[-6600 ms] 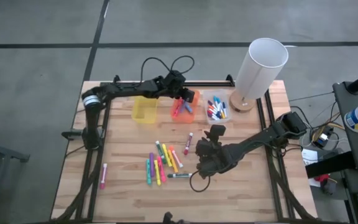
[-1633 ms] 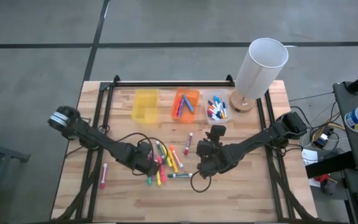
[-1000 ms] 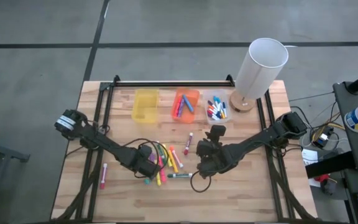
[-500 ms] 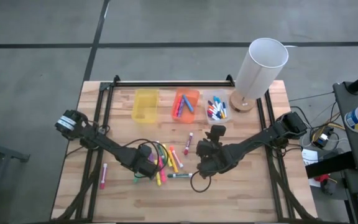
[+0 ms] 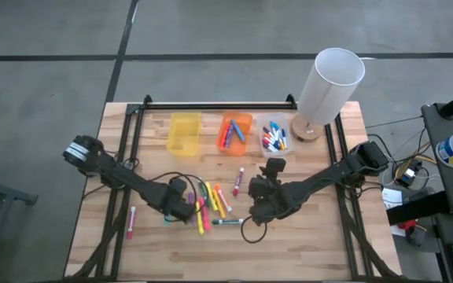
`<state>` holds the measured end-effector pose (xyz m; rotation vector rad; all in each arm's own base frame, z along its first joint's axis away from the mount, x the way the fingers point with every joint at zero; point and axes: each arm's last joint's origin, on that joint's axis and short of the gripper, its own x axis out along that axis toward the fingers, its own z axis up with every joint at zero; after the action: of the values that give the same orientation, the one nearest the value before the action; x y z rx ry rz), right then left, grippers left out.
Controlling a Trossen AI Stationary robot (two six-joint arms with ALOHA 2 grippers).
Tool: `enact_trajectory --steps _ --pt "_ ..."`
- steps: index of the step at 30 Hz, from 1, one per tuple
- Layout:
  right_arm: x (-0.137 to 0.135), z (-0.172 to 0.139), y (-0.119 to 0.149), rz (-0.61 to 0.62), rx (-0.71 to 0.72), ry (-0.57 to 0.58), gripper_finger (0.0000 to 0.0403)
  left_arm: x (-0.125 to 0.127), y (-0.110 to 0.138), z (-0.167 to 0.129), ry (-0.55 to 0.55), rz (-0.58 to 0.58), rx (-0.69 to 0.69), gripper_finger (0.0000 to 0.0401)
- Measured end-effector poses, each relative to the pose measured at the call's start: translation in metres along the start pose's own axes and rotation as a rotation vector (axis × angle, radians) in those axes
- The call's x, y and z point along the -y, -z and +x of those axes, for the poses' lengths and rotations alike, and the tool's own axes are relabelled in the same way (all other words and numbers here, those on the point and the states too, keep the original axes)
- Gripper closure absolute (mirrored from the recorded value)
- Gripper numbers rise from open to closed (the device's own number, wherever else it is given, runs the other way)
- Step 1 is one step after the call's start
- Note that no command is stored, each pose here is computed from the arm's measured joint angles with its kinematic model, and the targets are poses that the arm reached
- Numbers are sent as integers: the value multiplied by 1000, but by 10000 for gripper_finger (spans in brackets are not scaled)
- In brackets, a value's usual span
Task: Pick & Place Markers
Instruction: Put the light blue highlighter into the orange bin
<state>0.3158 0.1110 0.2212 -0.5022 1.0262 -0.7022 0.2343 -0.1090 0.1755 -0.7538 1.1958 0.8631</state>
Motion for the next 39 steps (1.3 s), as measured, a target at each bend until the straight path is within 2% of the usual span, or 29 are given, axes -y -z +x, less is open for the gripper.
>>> enact_trajectory --steps 6,15,28,39 --pt "0 0 0 0 0 1 252 -6 -15 -23 81 -7 109 344" --pt "2 -2 -4 -6 10 -2 252 -8 -52 -60 225 13 249 343" --pt "2 -3 -4 -3 12 -3 252 2 -118 -82 402 98 398 342" --pt "2 -3 -5 -3 13 -5 252 -8 -172 -99 507 105 513 342"
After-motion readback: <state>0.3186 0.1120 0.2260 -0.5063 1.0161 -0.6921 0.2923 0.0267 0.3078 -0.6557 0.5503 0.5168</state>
